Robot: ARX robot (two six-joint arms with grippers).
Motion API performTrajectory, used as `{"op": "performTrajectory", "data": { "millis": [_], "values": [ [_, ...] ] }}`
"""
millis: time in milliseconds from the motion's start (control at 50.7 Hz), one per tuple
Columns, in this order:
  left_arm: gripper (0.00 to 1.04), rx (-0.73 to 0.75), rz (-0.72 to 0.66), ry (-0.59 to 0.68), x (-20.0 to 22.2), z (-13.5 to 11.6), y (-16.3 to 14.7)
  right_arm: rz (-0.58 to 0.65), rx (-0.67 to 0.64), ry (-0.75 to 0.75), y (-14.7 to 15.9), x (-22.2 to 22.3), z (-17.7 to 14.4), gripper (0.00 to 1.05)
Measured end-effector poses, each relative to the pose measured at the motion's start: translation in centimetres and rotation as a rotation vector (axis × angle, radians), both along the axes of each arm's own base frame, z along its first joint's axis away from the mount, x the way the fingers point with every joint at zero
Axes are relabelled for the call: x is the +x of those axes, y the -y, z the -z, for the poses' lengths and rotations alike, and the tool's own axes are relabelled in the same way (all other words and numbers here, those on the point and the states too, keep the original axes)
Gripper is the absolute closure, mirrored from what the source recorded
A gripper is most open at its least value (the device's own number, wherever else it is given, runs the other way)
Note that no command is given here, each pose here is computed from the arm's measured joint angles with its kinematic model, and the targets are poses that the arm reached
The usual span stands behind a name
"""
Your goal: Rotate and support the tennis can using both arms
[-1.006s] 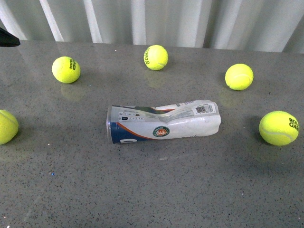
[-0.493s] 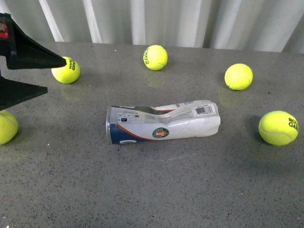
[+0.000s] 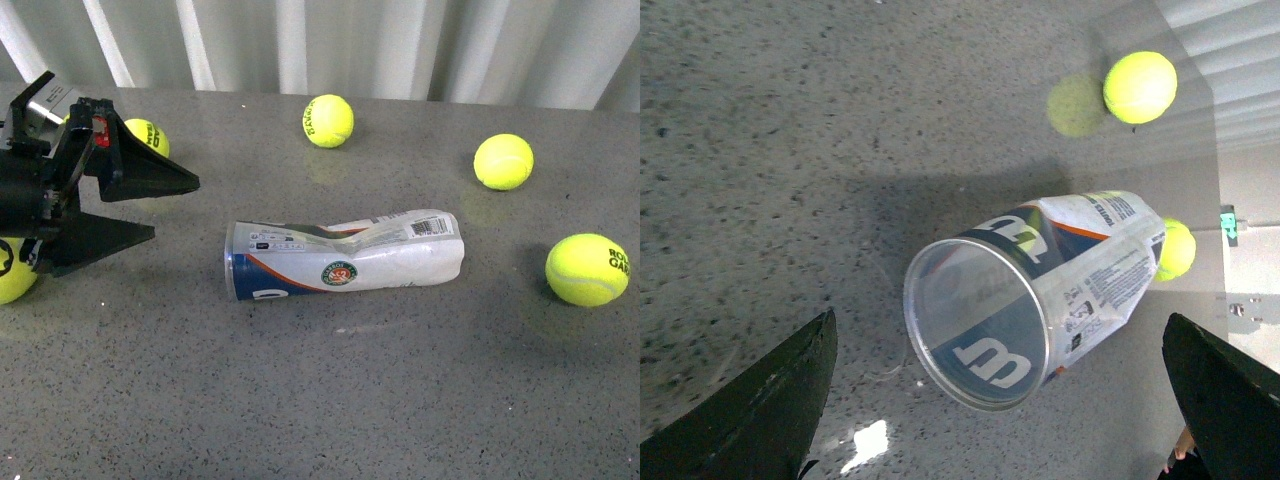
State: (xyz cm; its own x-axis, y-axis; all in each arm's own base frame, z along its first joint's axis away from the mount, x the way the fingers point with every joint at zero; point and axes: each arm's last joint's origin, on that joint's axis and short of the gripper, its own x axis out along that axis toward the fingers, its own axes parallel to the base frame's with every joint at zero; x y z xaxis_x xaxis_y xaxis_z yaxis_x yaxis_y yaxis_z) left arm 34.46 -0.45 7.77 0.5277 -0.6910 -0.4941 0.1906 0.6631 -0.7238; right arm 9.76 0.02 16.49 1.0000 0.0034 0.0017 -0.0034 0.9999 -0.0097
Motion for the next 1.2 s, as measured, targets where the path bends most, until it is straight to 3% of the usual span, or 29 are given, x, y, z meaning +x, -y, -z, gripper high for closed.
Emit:
{"op": "performTrajectory", "data": {
  "millis": [355,1204],
  "values": [
    [0.07,-0.015,0.041,-0.048,0.0,1.7,2.5,0.000,0.000,0.000,0.0,0.0,0.0,0.07],
    [0.07,-0.087,0.100,-0.030,0.7,2.0,7.3,0.000,0.000,0.000,0.0,0.0,0.0,0.07]
  ]
}}
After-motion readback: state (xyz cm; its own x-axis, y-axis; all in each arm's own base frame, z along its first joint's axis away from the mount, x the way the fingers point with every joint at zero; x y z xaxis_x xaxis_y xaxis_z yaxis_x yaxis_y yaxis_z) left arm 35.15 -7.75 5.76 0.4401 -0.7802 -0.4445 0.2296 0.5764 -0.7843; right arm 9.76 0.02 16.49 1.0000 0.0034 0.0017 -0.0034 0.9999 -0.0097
